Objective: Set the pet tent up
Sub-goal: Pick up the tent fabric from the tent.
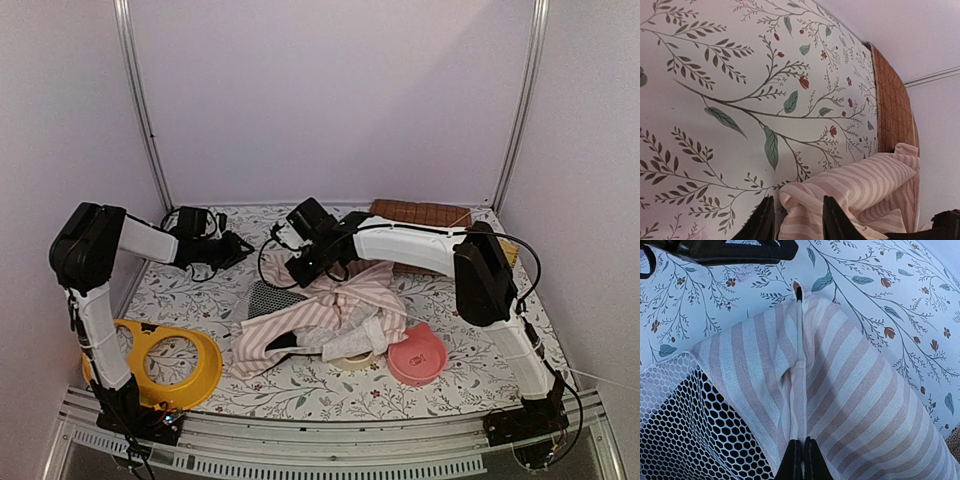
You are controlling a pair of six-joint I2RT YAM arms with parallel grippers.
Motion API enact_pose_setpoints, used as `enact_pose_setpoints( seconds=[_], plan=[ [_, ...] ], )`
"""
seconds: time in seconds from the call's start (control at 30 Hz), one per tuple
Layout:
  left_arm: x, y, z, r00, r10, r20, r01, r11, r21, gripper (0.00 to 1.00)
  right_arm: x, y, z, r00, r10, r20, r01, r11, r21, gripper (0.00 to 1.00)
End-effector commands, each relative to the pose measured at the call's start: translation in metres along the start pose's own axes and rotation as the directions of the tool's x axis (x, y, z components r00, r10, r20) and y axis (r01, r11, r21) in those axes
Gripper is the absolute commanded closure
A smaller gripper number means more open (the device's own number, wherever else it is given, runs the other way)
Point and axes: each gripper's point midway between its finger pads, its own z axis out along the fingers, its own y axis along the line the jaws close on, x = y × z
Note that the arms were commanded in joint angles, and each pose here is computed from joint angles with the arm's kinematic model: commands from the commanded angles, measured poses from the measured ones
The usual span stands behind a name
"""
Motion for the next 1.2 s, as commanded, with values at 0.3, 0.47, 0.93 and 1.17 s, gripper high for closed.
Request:
enact_pose_setpoints(
  seconds=[0.3,0.47,0.93,1.17],
  plan=[
    [0.014,-0.012,0.019,0.998,0.004,-0.063,-0.003,1.0,0.021,0.68,0.012,-0.003,0.014,0.999,0.012,-0.04,-0.012,1.0,0.013,1.0],
    [0.016,-0.012,0.023,0.997,-0.001,-0.073,0.002,1.0,0.012,0.69,0.013,-0.004,0.015,0.999,0.012,-0.043,-0.012,1.0,0.014,1.0],
    [0.024,-0.014,0.028,0.996,0.006,-0.088,-0.008,1.0,-0.03,0.73,0.011,-0.004,0.016,0.999,0.013,-0.033,-0.013,1.0,0.012,1.0],
    [0.022,-0.017,0.029,0.996,0.01,-0.088,-0.012,1.0,-0.025,0.86,0.01,-0.003,0.016,0.999,0.013,-0.032,-0.012,1.0,0.012,1.0]
  ],
)
